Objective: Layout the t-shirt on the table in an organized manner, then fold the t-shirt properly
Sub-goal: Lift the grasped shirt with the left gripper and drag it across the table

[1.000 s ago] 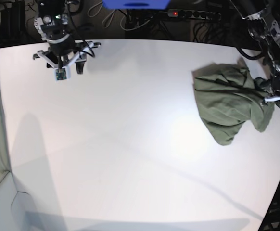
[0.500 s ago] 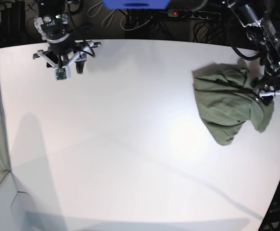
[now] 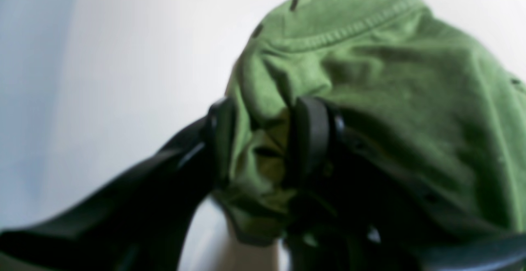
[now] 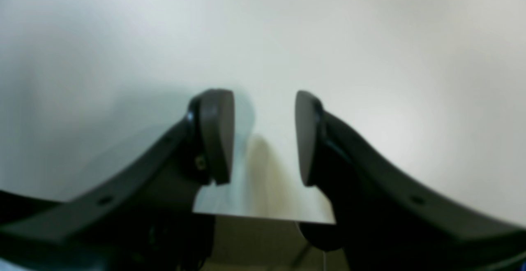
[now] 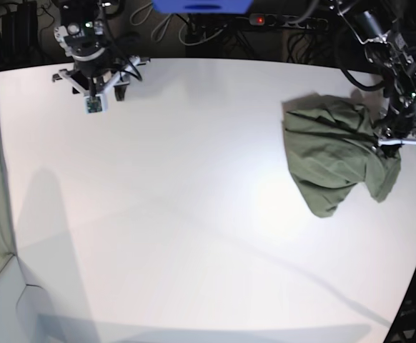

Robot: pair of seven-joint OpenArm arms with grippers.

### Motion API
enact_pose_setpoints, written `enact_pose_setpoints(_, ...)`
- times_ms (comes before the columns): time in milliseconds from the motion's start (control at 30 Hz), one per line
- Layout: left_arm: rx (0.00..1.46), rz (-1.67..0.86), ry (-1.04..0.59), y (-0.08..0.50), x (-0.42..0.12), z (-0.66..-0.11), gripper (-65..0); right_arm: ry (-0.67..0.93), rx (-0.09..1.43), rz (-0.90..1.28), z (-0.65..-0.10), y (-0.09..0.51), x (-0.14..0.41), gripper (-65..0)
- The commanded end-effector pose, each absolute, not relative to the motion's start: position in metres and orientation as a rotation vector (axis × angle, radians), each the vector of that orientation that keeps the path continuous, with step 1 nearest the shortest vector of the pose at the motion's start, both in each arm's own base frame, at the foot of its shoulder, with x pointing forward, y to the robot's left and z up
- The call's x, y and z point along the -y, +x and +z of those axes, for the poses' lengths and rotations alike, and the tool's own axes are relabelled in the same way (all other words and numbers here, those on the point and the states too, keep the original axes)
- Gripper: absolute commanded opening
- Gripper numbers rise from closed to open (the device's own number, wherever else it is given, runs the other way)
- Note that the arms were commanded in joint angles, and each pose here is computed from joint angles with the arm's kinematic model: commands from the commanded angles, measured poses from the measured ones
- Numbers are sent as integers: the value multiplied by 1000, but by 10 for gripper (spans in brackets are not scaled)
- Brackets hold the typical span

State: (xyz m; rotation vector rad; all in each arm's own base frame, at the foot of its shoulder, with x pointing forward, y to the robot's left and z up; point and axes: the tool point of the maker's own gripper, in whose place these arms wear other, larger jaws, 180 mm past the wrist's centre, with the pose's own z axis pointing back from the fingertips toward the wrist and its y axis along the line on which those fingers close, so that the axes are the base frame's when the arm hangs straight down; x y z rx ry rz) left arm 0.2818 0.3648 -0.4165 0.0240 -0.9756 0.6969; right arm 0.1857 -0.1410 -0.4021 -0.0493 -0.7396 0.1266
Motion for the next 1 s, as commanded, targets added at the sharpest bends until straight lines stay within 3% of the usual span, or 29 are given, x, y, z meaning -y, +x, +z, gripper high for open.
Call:
enact_pose_setpoints(0,1047,681,40,291,-374,-394,-417,-49,777,132,-394,191,140,-395)
enact_pose_setpoints(433,1113,639,60,300,-372,-368,-416,-49,777,132,-394,191,140,-395)
enact_pose_setpoints(967,1026,690,27,296,-371,-404,-416,-49,777,132,-394,191,140,-395)
